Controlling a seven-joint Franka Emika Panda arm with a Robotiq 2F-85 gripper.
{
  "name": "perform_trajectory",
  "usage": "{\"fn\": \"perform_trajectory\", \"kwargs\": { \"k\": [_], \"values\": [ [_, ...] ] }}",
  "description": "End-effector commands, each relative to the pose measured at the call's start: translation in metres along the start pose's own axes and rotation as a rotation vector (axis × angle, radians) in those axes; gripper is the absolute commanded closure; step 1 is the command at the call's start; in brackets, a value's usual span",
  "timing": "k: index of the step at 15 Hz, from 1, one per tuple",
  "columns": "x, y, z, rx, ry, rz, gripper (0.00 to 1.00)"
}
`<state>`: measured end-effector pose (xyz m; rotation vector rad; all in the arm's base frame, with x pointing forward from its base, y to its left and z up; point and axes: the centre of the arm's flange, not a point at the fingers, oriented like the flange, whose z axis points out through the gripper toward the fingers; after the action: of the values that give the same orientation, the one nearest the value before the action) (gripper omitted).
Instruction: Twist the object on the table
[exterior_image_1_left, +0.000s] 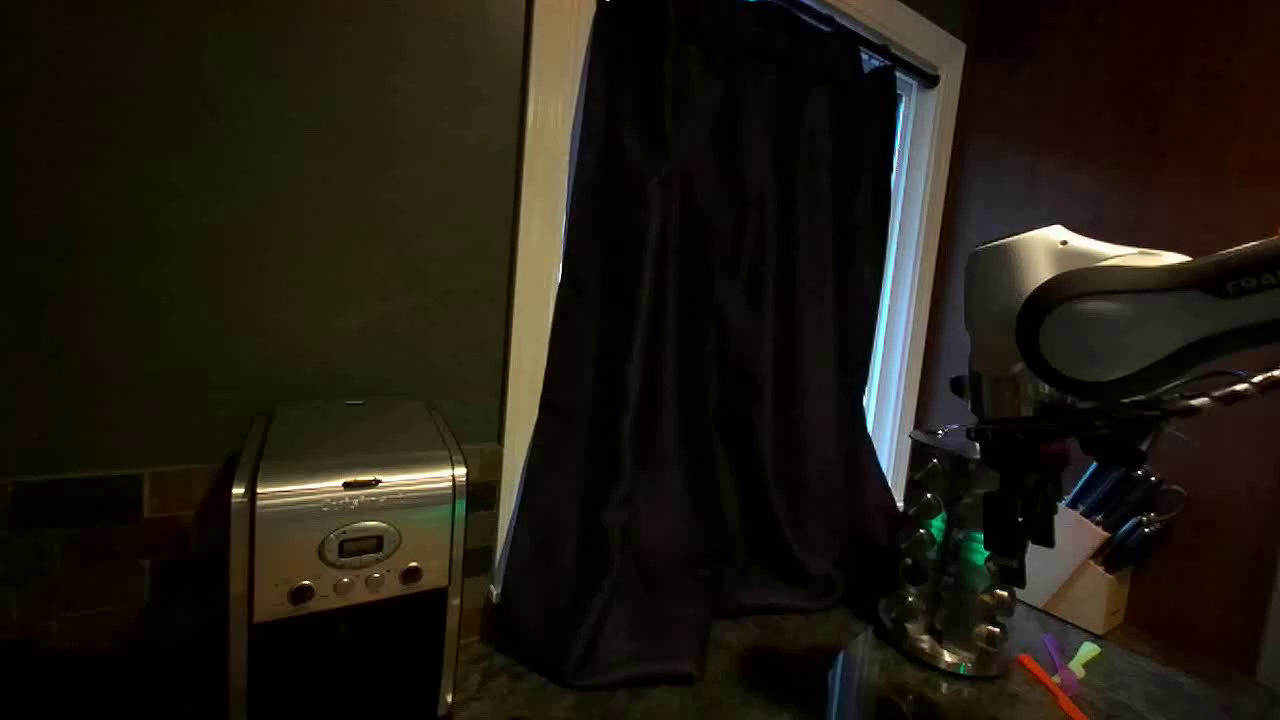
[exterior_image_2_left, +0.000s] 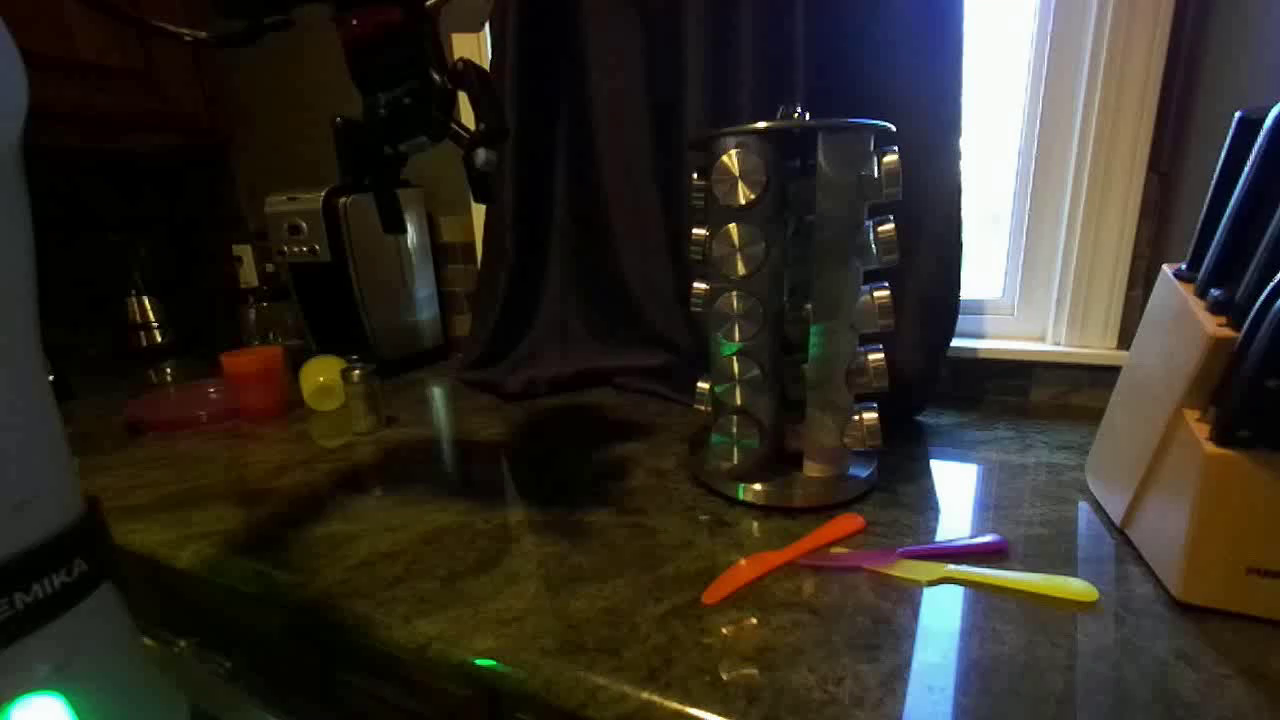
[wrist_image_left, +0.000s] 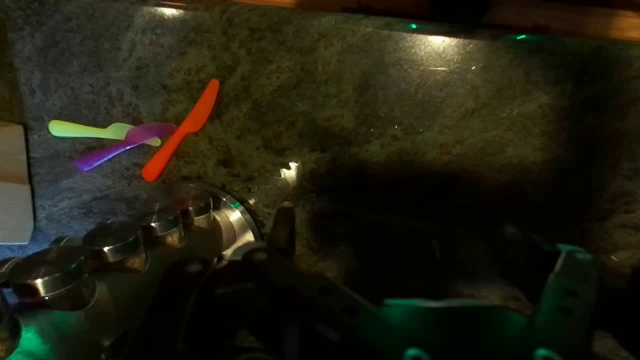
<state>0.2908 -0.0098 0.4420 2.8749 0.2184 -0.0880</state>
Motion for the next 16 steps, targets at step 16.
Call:
{"fn": "perform_trajectory", "kwargs": {
  "k": [16],
  "values": [
    [0.002,0.112,-0.038,0.079,0.054,0.015,0.0]
  ]
}}
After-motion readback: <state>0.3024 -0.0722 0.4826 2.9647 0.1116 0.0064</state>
